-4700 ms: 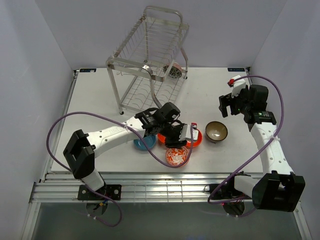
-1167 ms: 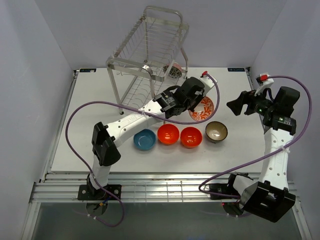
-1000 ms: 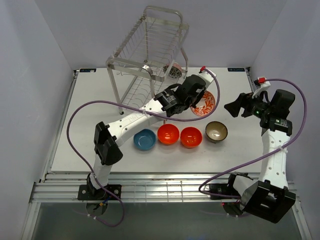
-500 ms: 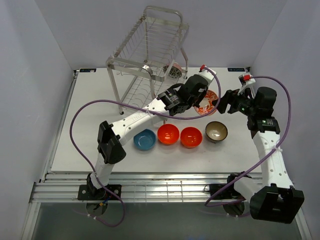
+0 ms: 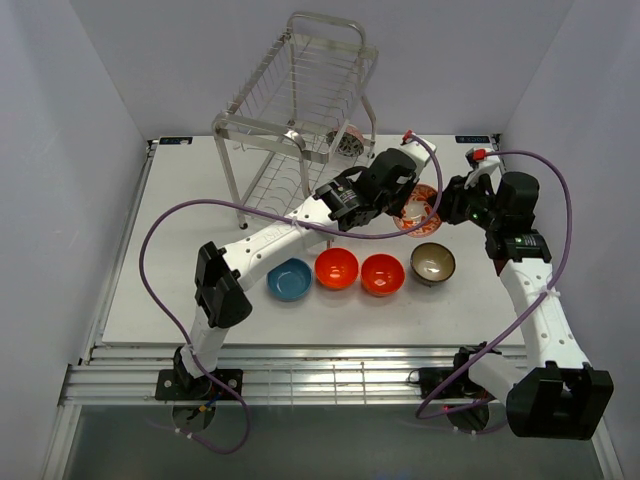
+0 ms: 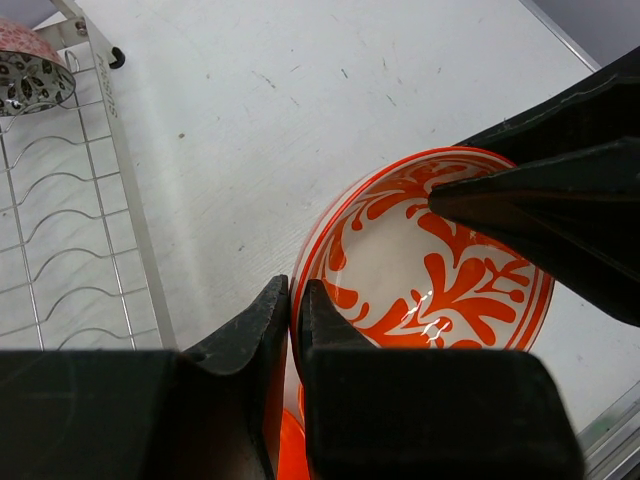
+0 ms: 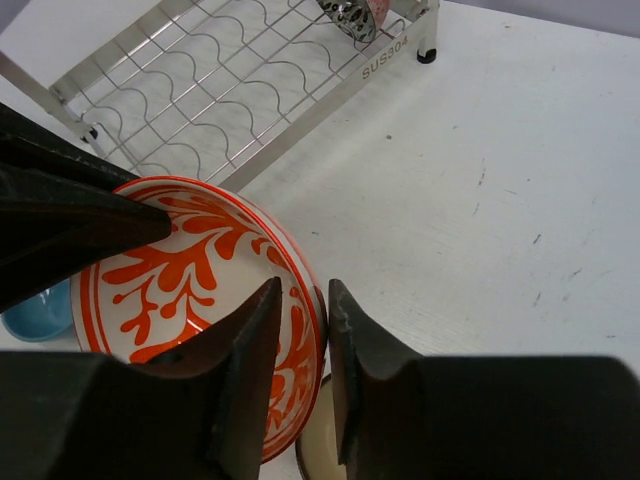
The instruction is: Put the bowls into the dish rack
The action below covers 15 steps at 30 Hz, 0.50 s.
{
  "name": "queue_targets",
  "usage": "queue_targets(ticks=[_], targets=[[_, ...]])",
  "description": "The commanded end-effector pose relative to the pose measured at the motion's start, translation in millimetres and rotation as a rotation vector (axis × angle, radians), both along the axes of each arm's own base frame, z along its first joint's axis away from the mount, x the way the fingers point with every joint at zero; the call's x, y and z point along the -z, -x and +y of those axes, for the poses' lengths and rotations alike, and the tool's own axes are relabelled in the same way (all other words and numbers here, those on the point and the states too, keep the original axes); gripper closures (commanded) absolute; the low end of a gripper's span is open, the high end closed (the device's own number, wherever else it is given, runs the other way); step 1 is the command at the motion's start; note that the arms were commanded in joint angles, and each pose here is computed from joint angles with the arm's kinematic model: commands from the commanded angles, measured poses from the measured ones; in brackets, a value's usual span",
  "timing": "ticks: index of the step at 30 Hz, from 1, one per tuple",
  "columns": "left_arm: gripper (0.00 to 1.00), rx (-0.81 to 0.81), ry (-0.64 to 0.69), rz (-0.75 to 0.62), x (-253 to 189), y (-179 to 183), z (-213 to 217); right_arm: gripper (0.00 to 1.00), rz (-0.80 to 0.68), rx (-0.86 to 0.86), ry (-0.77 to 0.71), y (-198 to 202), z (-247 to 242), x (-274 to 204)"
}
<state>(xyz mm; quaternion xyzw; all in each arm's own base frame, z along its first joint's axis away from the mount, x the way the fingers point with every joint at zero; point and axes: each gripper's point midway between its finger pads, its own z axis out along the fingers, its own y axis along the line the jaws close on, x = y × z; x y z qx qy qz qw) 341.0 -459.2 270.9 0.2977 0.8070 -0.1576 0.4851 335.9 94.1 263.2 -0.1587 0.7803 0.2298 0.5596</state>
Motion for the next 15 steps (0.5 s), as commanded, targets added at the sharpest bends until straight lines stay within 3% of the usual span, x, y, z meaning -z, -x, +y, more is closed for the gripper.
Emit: queue_targets(ticks=[1, 6, 10, 13, 14, 15], targets=[[1.0, 0.025, 0.178, -0.07, -74, 7, -1, 0.72, -0.073, -0.005, 0.053, -3, 3, -7], [1.0, 0.07, 0.202, -0.074, -84, 13, -3, 0.9, -0.079, -0.009, 0.096, -1, 2, -3], [1.0, 0.088, 0.201, -0.081, -86, 16, -2, 0.92, -0.091, -0.003, 0.127, -2, -2, -2], [0.89, 0.114, 0.205, -0.084, -88, 20, -2, 0.92, -0.108, 0.004, 0.133, -1, -3, -7], [0.76, 0.115, 0.214, -0.092, -92, 20, -1, 0.92, -0.116, 0.012, 0.131, -1, -4, -10], [0.7, 0.119, 0.217, -0.099, -95, 21, -1, 0.92, -0.119, 0.029, 0.131, -2, -6, -12]])
